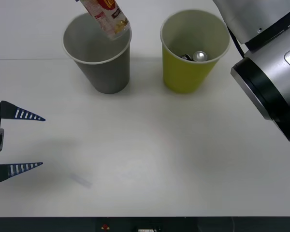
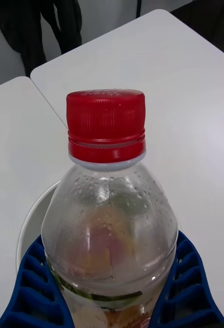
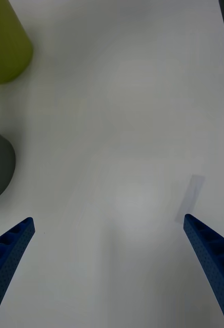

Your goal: Put the can into the green bin and the plastic bottle into the gray bin

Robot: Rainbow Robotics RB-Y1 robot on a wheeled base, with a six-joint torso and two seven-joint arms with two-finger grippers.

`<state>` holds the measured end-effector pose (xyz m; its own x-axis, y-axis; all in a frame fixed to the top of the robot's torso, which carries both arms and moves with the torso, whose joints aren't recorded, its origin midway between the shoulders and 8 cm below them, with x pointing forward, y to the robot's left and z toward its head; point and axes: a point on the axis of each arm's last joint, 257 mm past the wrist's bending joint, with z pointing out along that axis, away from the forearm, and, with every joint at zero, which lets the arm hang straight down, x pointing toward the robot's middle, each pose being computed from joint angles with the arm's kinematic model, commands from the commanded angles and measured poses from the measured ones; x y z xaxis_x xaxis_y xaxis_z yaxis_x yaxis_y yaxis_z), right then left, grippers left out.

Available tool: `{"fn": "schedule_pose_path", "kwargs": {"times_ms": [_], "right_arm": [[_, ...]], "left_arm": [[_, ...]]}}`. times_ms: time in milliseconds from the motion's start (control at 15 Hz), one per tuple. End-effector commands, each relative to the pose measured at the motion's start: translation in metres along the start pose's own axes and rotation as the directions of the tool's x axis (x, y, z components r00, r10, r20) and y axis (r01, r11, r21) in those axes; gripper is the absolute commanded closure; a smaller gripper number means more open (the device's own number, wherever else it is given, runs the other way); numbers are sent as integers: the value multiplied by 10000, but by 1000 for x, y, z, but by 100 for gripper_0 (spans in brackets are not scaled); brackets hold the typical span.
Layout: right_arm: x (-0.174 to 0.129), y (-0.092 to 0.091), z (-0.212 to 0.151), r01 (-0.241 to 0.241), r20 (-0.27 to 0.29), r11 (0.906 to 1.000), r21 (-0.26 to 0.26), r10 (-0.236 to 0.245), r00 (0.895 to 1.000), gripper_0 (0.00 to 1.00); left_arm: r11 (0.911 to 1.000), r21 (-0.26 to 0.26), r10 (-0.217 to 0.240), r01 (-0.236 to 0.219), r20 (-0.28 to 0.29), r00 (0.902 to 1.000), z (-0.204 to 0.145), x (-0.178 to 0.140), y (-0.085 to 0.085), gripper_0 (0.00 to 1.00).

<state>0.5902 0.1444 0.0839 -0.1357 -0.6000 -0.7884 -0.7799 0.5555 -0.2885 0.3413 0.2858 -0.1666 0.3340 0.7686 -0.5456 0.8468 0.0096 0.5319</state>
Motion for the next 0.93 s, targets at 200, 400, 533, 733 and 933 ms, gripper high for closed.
{"fn": "schedule_pose_path", "kwargs": {"times_ms": [200,400,533,733,933], "right_arm": [[3,1,26,-209,242,9998,-18,210,9995,100],[0,7,29,-153,340,9998,-85,156,9993,100],[1,10,30,-76,309,9999,-151,81,9995,100],[3,10,34,125,270,9999,-31,-124,9996,0],[2,12,34,61,329,9999,-95,-58,9994,0]], "left_arm": [[10000,0,0,0,0,10000,0,0,0,0],[10000,0,0,0,0,10000,0,0,0,0],[10000,0,0,0,0,10000,0,0,0,0],[10000,0,0,0,0,10000,0,0,0,0],[10000,0,0,0,0,10000,0,0,0,0]]}}
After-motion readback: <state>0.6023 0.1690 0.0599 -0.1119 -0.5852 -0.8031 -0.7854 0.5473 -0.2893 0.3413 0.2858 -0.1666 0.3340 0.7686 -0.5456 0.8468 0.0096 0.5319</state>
